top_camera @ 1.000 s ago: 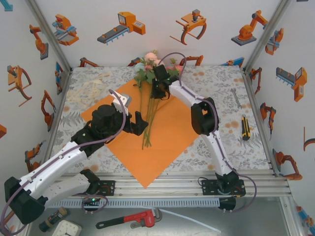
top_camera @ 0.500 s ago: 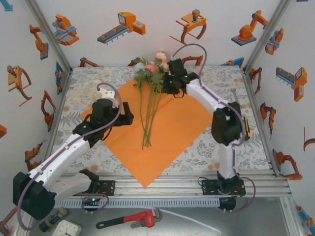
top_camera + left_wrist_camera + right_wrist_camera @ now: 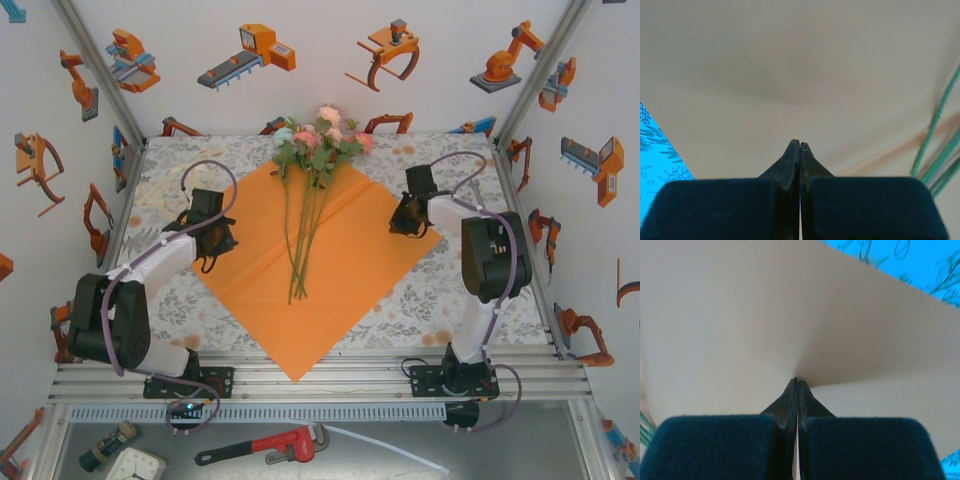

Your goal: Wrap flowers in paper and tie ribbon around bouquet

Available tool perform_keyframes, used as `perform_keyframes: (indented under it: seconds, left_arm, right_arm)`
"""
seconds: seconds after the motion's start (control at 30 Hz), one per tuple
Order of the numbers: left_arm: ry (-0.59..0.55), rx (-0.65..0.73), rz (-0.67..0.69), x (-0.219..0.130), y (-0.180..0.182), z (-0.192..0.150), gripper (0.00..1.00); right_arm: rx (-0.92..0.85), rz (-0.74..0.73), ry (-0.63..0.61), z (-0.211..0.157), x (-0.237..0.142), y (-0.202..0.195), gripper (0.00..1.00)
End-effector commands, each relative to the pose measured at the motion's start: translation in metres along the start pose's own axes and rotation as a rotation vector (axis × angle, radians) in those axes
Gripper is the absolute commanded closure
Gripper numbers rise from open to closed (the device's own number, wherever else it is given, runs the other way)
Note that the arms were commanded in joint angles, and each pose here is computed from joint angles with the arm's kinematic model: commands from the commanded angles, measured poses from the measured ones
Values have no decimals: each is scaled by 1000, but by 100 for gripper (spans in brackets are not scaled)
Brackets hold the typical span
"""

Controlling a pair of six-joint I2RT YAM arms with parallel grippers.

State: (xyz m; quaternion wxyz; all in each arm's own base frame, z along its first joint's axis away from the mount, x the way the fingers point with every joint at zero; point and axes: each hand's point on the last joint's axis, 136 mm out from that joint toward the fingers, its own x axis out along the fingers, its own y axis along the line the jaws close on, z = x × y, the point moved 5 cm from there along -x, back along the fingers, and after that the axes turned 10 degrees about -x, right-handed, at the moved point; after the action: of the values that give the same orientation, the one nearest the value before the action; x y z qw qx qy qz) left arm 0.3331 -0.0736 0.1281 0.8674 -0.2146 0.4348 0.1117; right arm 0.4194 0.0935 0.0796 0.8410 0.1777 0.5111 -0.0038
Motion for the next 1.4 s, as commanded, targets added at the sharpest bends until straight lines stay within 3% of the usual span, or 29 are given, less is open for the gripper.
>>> perform_keyframes:
  seconds: [0.0,0.27,0.6,0.77,0.9,1.0,1.13,1.23,1.37]
  left_arm:
    - [10,-53,8,11,-1,6,100]
    - [107,-71,-50,46,-18,-10,100]
    - [106,-88,-73,62,-38,-11,99]
    - [35,-66,-100,48,-46,9,89]
    - [-32,-42,-249,10,-68,27,77]
    - [-71,-17,-350,-27,-82,25,65]
    - [-68,-8,-390,-68,-83,-7,57]
    - [-39,-85,-362,-84,-62,-37,54]
    - [29,-220,-318,-93,-25,-79,47]
  right_arm:
    - [27,-16,-14,5,7,-3,100]
    - [82,-207,21,15,25,-46,100]
    - [72,-180,9,55,33,-36,100]
    - [41,-74,-43,74,1,-14,99]
    - [18,-17,-118,71,-49,-3,88]
    - [23,-24,-127,40,-81,-11,78]
    - [41,-48,-82,-34,-103,-24,67]
    - [44,-79,-24,-87,-114,-38,61]
    - [56,-11,55,-144,-116,-36,54]
